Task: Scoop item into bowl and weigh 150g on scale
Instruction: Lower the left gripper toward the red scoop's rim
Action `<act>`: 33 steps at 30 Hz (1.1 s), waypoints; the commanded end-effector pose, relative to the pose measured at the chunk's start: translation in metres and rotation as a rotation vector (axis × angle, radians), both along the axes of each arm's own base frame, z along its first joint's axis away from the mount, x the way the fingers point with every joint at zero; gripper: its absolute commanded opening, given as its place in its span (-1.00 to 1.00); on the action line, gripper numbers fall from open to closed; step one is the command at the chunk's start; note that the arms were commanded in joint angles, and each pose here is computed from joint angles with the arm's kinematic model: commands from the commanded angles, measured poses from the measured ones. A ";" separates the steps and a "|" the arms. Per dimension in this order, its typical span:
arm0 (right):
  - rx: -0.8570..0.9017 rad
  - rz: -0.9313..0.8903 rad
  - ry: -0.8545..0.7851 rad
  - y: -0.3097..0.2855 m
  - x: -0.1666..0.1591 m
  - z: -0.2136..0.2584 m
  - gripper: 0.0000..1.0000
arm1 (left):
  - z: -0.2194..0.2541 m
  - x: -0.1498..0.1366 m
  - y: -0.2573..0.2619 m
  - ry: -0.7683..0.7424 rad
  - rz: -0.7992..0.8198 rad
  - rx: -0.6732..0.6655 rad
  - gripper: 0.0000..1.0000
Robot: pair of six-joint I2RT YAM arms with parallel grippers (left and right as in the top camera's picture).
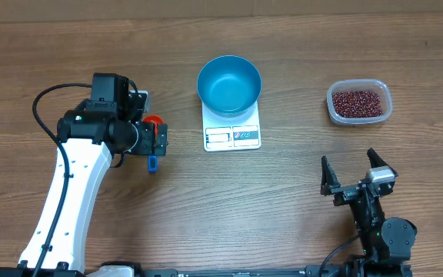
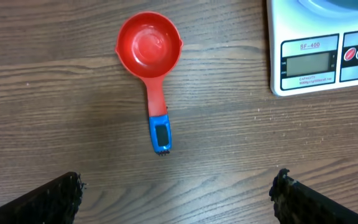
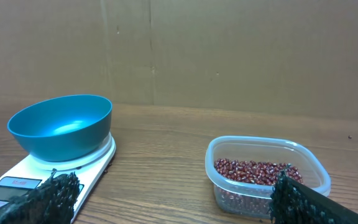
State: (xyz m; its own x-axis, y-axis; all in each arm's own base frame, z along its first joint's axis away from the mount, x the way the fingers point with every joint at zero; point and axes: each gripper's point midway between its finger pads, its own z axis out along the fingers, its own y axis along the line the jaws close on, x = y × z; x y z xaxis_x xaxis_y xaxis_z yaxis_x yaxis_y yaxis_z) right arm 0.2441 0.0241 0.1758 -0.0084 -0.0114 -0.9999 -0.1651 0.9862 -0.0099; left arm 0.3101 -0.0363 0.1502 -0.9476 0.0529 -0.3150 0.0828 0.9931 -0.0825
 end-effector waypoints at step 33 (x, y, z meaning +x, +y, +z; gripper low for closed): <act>0.003 -0.002 -0.004 0.000 0.000 -0.002 1.00 | -0.004 0.019 0.022 -0.044 0.020 0.127 0.99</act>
State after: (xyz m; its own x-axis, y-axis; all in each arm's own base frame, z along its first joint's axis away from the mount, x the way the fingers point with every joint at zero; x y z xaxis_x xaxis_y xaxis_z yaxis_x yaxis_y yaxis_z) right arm 0.2441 0.0239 0.1758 -0.0081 -0.0111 -0.9999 -0.1643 0.9864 -0.0096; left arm 0.3258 -0.0211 0.1536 -0.9275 0.0514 -0.3704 0.0530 0.9986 0.0057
